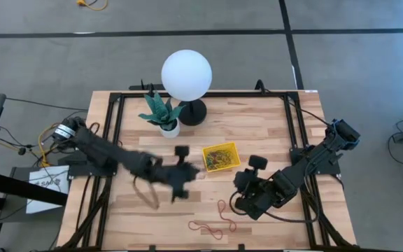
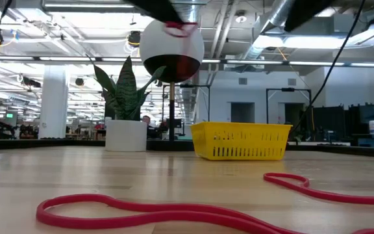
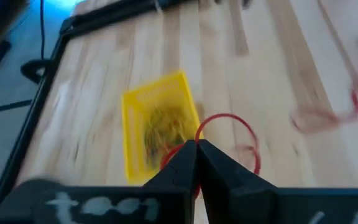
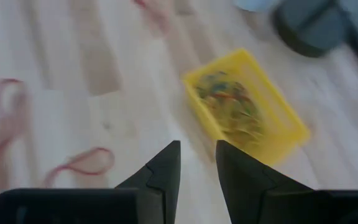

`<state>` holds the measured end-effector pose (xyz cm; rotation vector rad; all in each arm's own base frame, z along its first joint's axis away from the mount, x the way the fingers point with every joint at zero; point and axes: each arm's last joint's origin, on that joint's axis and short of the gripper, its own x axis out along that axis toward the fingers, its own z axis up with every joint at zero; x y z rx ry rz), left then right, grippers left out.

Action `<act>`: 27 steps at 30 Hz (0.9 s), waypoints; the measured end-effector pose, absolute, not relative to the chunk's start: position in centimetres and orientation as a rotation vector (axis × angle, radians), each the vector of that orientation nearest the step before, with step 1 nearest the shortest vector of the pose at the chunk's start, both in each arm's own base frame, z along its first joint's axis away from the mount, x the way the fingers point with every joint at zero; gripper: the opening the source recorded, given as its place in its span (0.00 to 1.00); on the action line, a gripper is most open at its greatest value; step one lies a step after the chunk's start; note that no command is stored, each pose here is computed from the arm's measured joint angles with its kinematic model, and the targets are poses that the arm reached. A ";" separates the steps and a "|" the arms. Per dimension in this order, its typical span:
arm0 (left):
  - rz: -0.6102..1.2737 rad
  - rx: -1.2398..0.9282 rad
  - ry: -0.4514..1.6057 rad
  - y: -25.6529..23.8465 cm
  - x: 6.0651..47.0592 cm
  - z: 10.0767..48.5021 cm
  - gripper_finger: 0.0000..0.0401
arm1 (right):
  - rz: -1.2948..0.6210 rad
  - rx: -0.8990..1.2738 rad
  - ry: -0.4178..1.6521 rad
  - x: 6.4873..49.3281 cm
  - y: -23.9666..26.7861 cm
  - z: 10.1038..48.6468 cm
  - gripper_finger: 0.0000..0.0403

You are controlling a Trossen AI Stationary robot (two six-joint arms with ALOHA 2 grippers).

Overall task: Pick and place items into bin
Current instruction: Put the red rubber band into the yellow bin

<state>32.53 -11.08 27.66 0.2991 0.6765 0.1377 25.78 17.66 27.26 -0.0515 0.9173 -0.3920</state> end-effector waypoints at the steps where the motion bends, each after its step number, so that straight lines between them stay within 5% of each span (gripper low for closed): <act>1: 0.123 0.283 0.654 -10.1 33.2 27.9 0.00 | -0.428 -0.053 0.917 25.5 17.6 27.2 0.24; 13: 0.097 0.240 0.595 -2.4 39.9 22.6 0.00 | -0.519 -0.011 0.901 23.1 18.7 27.1 0.24; 27: 0.143 0.132 0.766 0.1 41.6 15.6 0.00 | -0.541 -0.012 0.895 23.6 18.1 27.1 0.24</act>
